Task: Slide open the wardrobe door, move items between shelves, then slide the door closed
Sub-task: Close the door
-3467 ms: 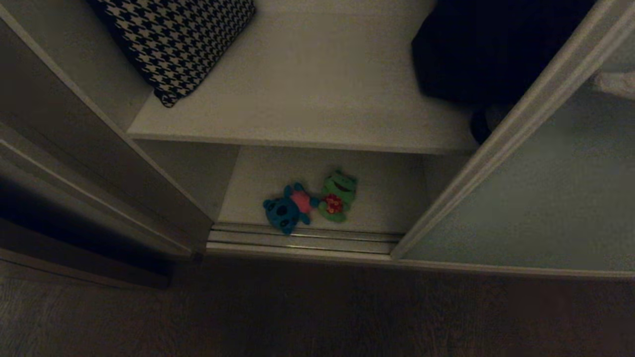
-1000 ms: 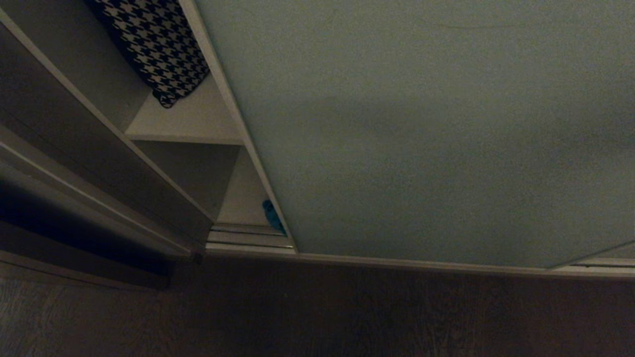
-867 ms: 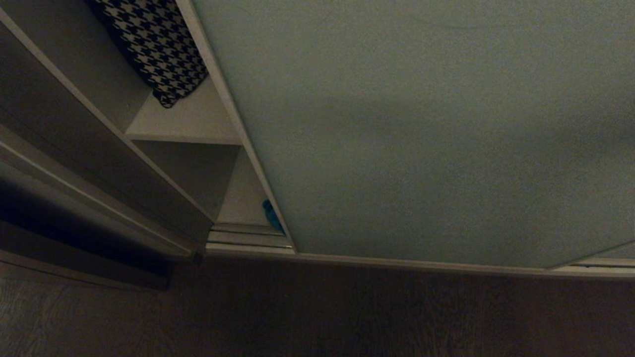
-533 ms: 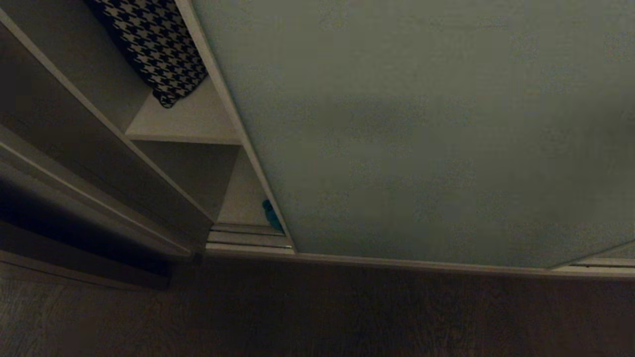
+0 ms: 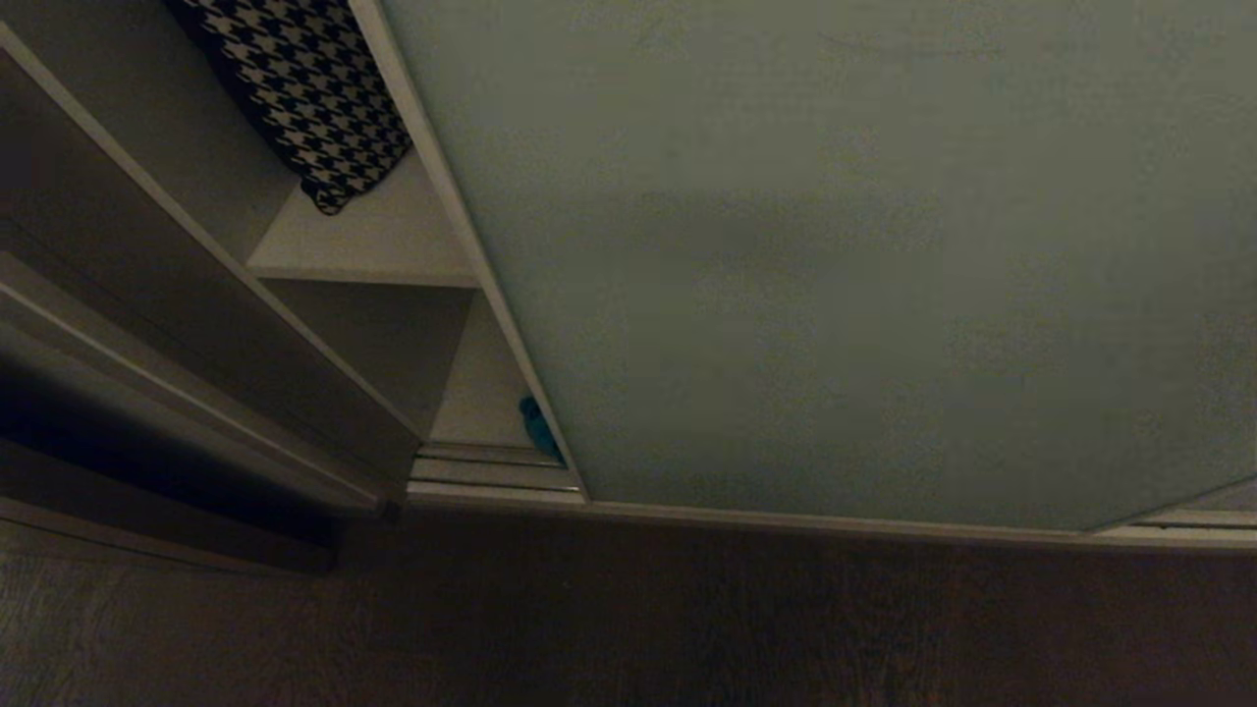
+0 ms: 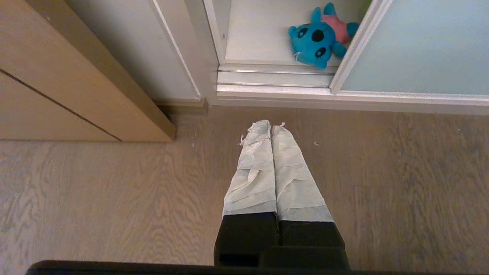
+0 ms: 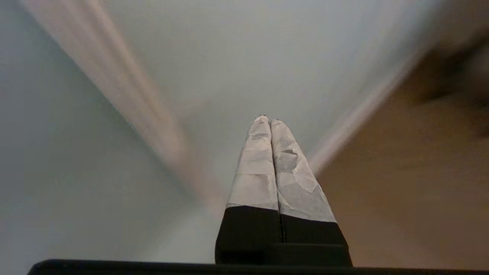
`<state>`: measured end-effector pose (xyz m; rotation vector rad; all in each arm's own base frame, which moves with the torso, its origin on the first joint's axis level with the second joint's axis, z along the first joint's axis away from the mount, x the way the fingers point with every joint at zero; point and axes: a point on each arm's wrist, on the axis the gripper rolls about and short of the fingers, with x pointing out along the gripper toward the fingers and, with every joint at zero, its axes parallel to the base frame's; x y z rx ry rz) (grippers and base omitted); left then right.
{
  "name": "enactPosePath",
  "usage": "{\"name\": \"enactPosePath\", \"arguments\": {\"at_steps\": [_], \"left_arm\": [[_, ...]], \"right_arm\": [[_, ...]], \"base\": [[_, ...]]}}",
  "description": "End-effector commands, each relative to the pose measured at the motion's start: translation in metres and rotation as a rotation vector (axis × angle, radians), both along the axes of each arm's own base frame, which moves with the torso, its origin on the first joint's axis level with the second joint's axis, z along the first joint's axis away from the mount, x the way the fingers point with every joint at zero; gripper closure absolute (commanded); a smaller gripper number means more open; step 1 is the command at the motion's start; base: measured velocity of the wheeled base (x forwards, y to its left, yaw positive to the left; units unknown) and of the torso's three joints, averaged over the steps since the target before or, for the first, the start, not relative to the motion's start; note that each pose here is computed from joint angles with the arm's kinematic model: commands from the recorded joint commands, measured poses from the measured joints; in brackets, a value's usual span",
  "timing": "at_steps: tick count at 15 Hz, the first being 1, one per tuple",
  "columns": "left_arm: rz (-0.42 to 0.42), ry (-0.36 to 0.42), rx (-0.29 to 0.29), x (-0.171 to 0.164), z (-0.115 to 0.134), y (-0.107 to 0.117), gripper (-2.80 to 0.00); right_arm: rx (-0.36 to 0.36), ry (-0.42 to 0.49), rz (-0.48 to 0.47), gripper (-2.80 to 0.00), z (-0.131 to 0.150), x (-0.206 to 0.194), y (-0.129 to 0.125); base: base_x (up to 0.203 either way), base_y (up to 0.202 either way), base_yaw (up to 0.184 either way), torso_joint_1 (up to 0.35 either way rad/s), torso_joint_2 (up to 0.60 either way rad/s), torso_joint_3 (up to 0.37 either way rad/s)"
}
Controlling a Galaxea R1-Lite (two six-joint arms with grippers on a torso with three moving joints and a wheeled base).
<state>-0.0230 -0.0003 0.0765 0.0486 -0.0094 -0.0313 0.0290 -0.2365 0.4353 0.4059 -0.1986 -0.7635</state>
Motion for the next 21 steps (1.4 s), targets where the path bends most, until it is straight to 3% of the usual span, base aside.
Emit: {"name": "enactPosePath", "arguments": {"at_steps": [1, 8, 16, 21], "left_arm": [[0.000, -0.001, 0.001, 0.000, 0.000, 0.000, 0.00], [-0.001, -0.001, 0.001, 0.000, 0.000, 0.000, 0.00], [0.001, -0.001, 0.001, 0.000, 0.000, 0.000, 0.00], [-0.001, -0.001, 0.001, 0.000, 0.000, 0.000, 0.00]], "right_arm": [[0.074, -0.030, 0.140, 0.00, -0.008, 0.001, -0.014], [0.109, -0.034, 0.328, 0.00, -0.017, -0.001, -0.022], [0.018, -0.019, 0.334, 0.00, -0.033, 0.003, -0.073], [0.046, -0.022, 0.405, 0.00, -0.044, 0.029, -0.084]], "base": [[0.000, 0.000, 0.000, 0.000, 0.00, 0.000], [0.000, 0.000, 0.000, 0.000, 0.00, 0.000], [0.000, 0.000, 0.000, 0.000, 0.00, 0.000], [0.000, 0.000, 0.000, 0.000, 0.00, 0.000]]}}
